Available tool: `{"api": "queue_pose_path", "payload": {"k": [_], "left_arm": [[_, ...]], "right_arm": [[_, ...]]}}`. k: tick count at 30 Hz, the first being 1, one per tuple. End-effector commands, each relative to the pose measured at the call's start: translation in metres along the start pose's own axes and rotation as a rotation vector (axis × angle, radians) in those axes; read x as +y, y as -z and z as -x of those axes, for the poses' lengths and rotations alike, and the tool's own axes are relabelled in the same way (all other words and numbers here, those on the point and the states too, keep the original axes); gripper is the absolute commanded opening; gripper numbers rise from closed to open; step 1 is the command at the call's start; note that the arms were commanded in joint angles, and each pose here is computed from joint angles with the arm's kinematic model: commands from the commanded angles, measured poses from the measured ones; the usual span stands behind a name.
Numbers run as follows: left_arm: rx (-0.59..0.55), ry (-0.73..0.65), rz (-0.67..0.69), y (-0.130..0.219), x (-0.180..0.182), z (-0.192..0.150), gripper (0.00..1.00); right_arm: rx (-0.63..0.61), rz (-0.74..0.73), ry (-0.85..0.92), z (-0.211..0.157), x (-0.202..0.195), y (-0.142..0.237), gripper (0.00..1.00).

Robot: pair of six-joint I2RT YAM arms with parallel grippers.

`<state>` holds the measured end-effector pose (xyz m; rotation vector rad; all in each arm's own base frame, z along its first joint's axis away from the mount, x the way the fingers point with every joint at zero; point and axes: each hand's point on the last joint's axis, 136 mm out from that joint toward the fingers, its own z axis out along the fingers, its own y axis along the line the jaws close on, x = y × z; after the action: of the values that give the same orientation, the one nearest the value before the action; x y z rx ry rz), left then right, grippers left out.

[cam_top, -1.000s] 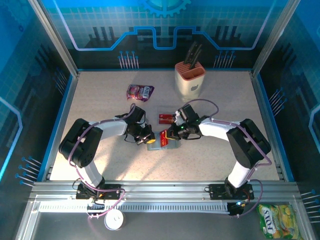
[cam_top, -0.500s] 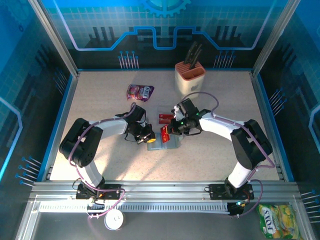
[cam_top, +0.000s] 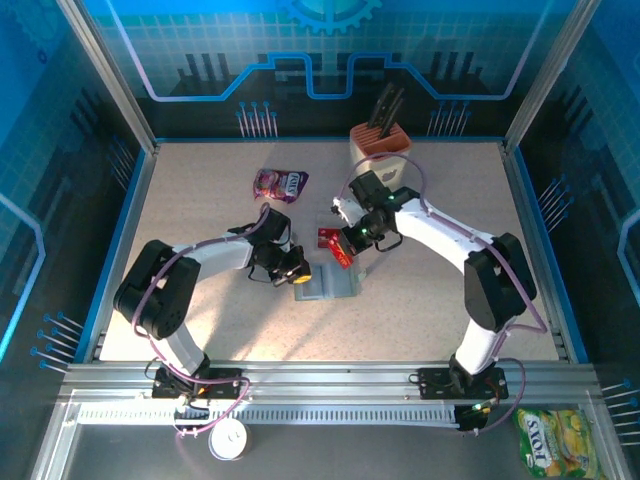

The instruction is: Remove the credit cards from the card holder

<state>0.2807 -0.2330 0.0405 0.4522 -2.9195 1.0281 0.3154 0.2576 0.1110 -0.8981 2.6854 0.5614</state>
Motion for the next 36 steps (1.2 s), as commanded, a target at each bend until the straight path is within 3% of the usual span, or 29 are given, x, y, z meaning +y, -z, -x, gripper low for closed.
{"api": "queue_pose_path", "payload": {"k": [1, 14, 36], "left_arm": [[-0.004, -0.007, 0.013, 0.006, 0.0, -0.004, 0.03], [-0.022, -0.004, 0.03, 0.013, 0.001, -0.004, 0.03], [-0.048, 0.017, 0.038, 0.021, 0.0, -0.003, 0.04]], "right_arm": [[0.146, -0.05, 0.164, -0.021, -0.015, -0.001, 0.03], [0.235, 0.0, 0.677, 0.004, -0.017, 0.007, 0.01], [0.183, 0.039, 0.751, 0.07, -0.044, 0.0, 0.02]]}}
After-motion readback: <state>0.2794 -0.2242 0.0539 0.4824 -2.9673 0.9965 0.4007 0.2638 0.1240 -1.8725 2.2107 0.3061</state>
